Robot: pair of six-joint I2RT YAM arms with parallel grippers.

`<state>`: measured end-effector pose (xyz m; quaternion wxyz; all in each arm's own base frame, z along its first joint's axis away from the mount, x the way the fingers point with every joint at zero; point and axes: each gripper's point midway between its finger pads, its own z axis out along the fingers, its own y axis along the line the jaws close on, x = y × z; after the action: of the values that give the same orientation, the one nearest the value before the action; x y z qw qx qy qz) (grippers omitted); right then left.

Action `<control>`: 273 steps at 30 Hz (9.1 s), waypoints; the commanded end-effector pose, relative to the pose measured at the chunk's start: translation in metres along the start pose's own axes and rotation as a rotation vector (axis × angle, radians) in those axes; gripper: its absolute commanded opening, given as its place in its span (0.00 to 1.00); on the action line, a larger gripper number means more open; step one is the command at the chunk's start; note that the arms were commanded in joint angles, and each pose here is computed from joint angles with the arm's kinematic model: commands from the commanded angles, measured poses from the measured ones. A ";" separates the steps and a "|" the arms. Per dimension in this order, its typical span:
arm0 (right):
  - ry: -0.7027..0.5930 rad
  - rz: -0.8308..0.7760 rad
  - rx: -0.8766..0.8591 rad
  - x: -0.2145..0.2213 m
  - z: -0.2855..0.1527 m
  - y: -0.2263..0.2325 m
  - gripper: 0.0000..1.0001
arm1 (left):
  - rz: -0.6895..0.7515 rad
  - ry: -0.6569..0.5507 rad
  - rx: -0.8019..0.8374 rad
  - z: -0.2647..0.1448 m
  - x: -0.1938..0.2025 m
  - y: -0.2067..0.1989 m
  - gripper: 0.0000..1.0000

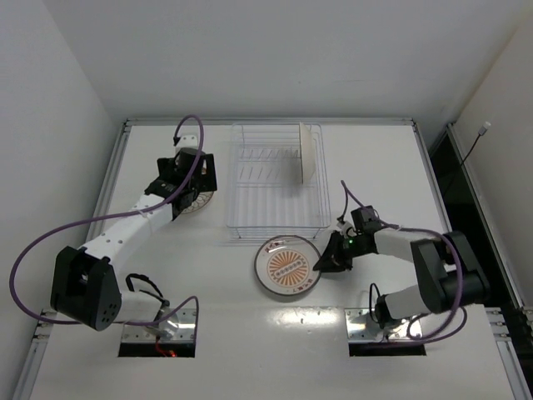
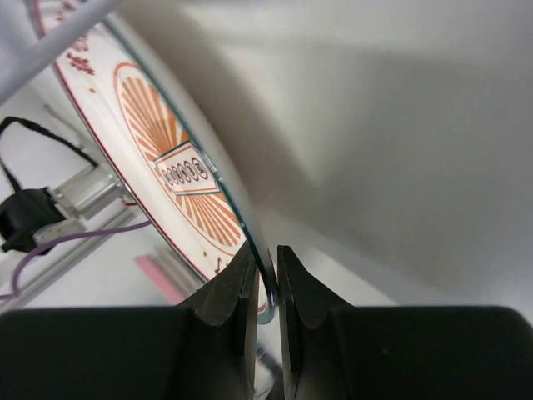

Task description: Load the plates into the dish rack

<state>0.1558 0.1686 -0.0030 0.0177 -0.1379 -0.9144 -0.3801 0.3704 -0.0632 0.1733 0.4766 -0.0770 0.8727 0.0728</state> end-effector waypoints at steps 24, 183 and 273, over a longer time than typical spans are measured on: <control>-0.702 -0.427 0.190 -0.043 -0.225 0.191 0.00 | -0.023 -0.048 -0.105 -0.004 -0.020 0.014 1.00; -1.006 -0.795 0.504 -0.302 -0.102 0.350 0.05 | -0.055 -0.052 -0.089 -0.009 -0.021 0.014 1.00; -0.609 -0.910 -0.013 -0.055 -0.171 0.319 0.14 | -0.249 -0.060 0.049 -0.027 -0.108 0.028 0.00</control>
<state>0.2862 0.2558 0.3170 -0.3997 0.1757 -0.8518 -0.2896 0.3834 -0.0260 0.1817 0.3897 -0.1510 0.9067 0.0560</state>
